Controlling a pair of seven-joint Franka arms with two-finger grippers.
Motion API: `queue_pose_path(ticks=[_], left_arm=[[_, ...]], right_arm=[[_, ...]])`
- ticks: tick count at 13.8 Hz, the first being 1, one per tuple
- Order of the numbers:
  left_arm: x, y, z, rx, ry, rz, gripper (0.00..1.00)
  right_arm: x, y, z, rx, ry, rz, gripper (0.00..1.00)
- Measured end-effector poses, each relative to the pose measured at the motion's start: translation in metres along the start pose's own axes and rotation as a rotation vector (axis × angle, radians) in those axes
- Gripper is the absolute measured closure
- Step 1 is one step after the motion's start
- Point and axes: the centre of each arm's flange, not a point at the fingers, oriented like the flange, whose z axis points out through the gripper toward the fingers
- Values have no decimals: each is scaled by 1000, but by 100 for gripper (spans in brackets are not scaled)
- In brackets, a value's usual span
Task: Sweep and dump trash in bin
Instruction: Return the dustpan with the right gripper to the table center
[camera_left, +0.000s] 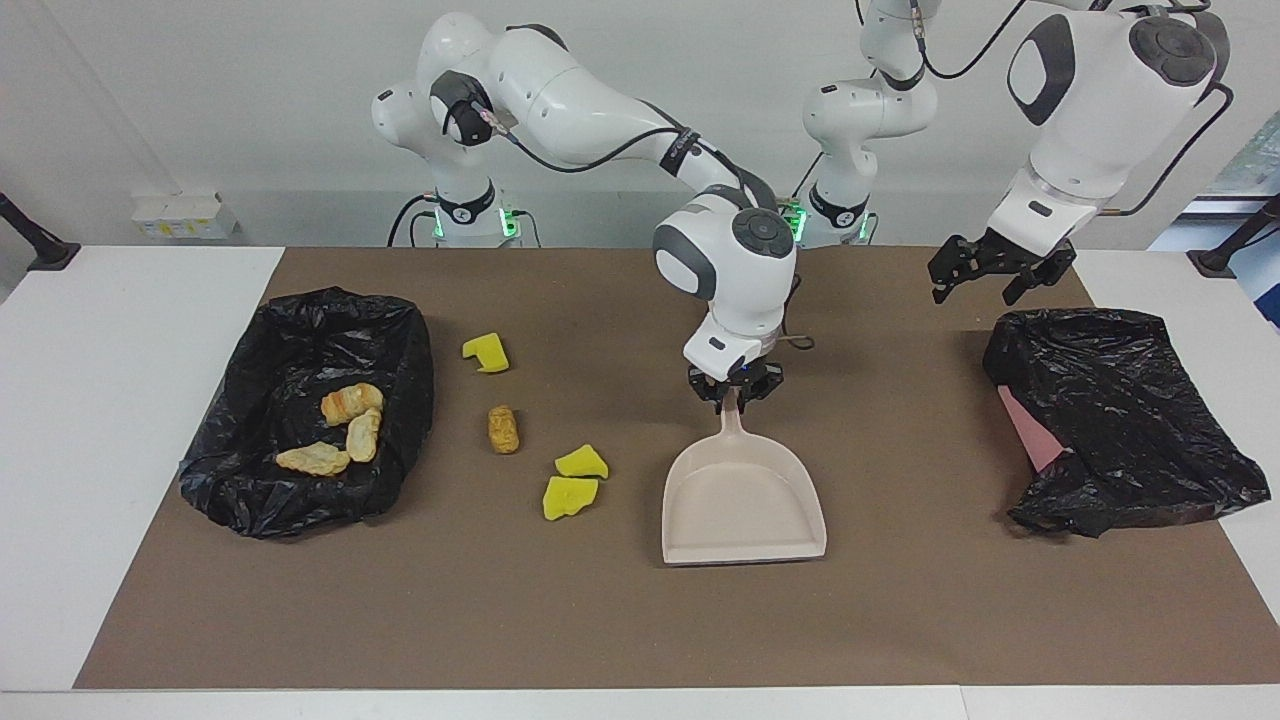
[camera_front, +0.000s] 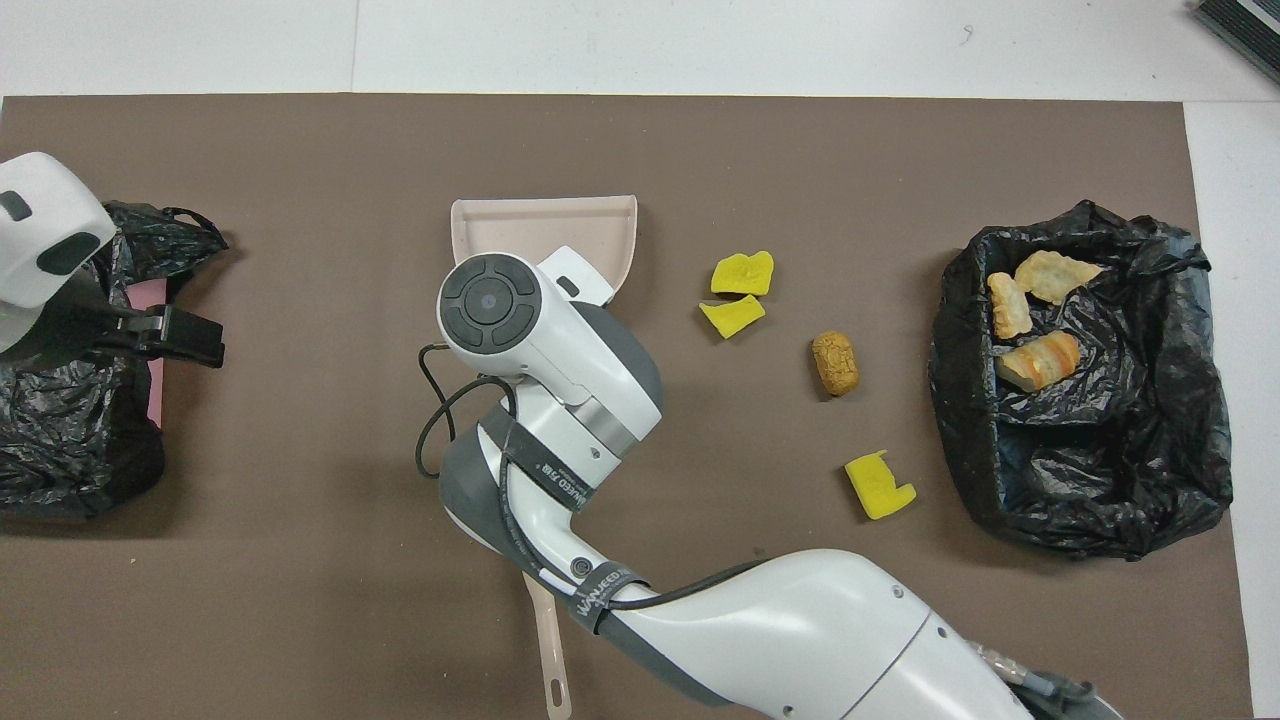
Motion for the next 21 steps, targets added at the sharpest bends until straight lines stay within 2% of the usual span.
queue_pose_path(ticks=[6,7,10,11,12,14,17,19,21], left_arm=[[0,0,0,0,0,0,0],[0,0,0,0,0,0,0],[0,0,0,0,0,0,0],[0,0,0,0,0,0,0],[0,0,0,0,0,0,0],[0,0,0,0,0,0,0],[0,0,0,0,0,0,0],[0,0,0,0,0,0,0],[0,0,0,0,0,0,0]], right_arm=[[2,1,6,0,-2,4,68],[4,2,5,2,2,6,63],[20,16,-10,18,26,32,31],[28,25,-23,28,42,44,31],[33,31,-39,40,60,54,26],[29,36,-73,55,88,54,6],[4,49,-127,62,100,52,0],[-16,68,-156,77,78,71,0],[-40,88,-176,49,58,76,0]])
